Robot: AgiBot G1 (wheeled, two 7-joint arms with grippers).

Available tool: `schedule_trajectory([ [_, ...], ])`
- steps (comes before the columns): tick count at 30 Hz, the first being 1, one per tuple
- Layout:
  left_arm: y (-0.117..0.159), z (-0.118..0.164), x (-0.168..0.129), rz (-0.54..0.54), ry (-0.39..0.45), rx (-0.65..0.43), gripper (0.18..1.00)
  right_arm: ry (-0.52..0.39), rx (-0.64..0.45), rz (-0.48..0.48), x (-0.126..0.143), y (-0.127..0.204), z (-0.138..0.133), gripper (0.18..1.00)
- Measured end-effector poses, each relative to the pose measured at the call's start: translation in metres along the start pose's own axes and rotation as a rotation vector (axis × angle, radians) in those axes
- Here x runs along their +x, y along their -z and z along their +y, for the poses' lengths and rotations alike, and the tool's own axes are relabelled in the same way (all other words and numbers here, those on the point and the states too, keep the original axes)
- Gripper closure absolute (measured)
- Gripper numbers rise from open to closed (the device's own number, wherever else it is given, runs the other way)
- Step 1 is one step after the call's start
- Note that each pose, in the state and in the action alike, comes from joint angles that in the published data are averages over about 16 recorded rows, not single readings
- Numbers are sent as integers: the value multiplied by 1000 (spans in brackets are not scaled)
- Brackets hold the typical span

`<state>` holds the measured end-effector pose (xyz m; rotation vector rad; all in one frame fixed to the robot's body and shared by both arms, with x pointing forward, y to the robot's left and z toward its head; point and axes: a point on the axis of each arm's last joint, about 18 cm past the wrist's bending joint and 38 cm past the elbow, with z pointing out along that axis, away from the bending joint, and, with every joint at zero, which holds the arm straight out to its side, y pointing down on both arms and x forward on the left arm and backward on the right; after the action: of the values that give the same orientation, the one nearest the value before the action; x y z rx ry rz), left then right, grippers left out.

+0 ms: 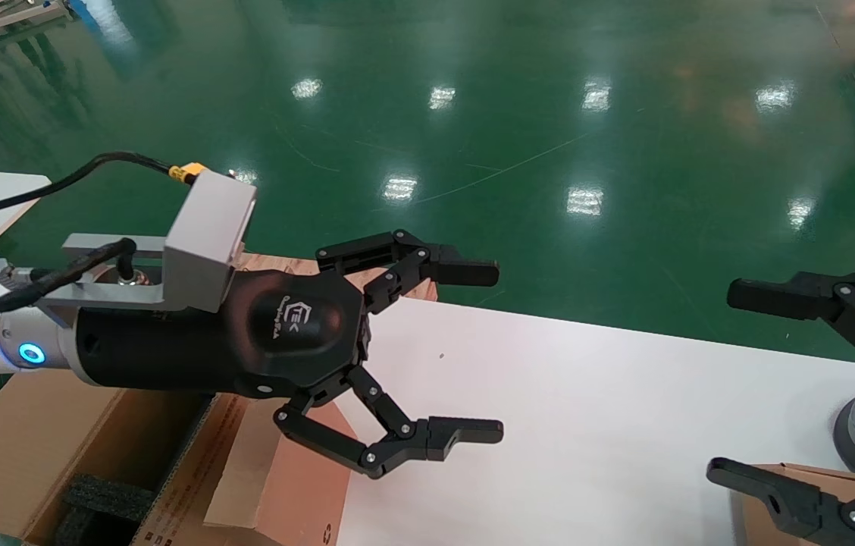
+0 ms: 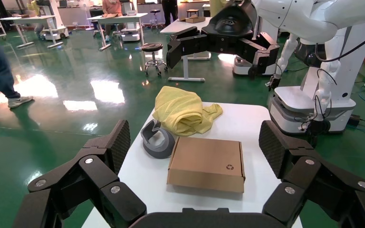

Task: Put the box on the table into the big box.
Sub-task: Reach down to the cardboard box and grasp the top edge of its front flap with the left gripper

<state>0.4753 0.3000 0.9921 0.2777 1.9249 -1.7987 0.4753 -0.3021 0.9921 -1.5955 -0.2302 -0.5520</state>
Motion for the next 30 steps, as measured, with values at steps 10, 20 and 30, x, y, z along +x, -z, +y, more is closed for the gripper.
schedule_trajectory([
  [10, 0, 0, 0, 0, 0, 0, 186, 0, 0, 0, 0, 0, 0, 178],
  [20, 0, 0, 0, 0, 0, 0, 186, 0, 0, 0, 0, 0, 0, 178],
  [30, 0, 0, 0, 0, 0, 0, 186, 0, 0, 0, 0, 0, 0, 178],
])
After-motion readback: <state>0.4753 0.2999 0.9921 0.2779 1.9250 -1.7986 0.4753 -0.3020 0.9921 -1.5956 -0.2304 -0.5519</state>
